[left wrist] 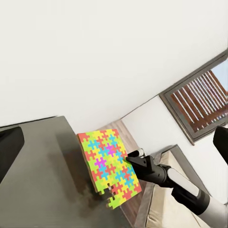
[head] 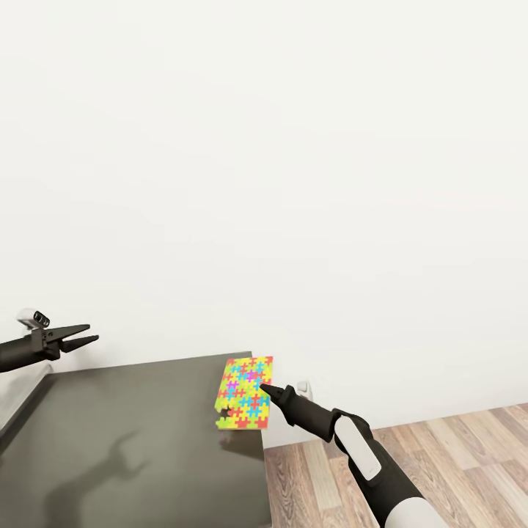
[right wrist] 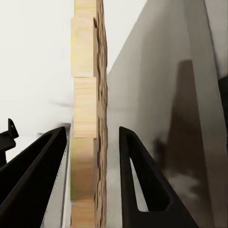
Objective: Put all the toys in the child's room - the three board games (two on the bed and one on the table), the two jigsaw puzzles on the table, and the tennis ball on the table - inside the toy box on the table in the child's room.
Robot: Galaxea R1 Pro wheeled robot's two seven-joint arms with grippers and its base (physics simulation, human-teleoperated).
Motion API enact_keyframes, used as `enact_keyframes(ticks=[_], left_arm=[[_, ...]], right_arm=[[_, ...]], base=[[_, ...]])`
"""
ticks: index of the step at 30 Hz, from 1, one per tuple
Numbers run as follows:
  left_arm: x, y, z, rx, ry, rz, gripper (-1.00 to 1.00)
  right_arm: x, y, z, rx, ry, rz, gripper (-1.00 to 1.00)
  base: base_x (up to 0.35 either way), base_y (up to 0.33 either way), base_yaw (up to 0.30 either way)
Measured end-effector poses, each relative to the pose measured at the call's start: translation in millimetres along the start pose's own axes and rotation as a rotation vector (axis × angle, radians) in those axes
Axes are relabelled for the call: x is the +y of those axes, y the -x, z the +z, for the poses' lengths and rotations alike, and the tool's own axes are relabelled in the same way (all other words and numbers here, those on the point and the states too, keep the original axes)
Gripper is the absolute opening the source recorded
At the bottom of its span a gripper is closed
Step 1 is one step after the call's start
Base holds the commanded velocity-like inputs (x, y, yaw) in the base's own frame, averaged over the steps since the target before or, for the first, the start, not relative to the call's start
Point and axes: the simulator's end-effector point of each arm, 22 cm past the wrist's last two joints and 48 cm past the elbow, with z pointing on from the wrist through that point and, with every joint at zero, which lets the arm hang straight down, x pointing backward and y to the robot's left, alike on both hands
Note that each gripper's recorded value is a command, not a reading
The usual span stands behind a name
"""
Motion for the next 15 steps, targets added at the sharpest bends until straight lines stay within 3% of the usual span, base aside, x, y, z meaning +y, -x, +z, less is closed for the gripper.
enact_keyframes(ticks=[3,5,8,15], left_arm=[[-3,3,-0.6,0.004,0.004,-0.059,1.00],[-6,5,-0.2,0.005,0.003,-0.074,1.00],[-10,8,-0.5,0.005,0.003,-0.089,1.00],[-19,15,-1.2,0.005,0.003,-0.093,1.00]], right_arm=[[7,1,-1.3,-0.001,0.011,0.002,-1.00],[12,1,-2.3,-0.004,0.026,0.002,-1.00],[24,5,-4.9,-0.022,0.066,-0.004,-1.00],[39,8,-7.8,-0.026,0.085,-0.006,-1.00]], base=[[0.000,0.000,0.000],[0.000,0.000,0.000],[0.000,0.000,0.000],[0.000,0.000,0.000]])
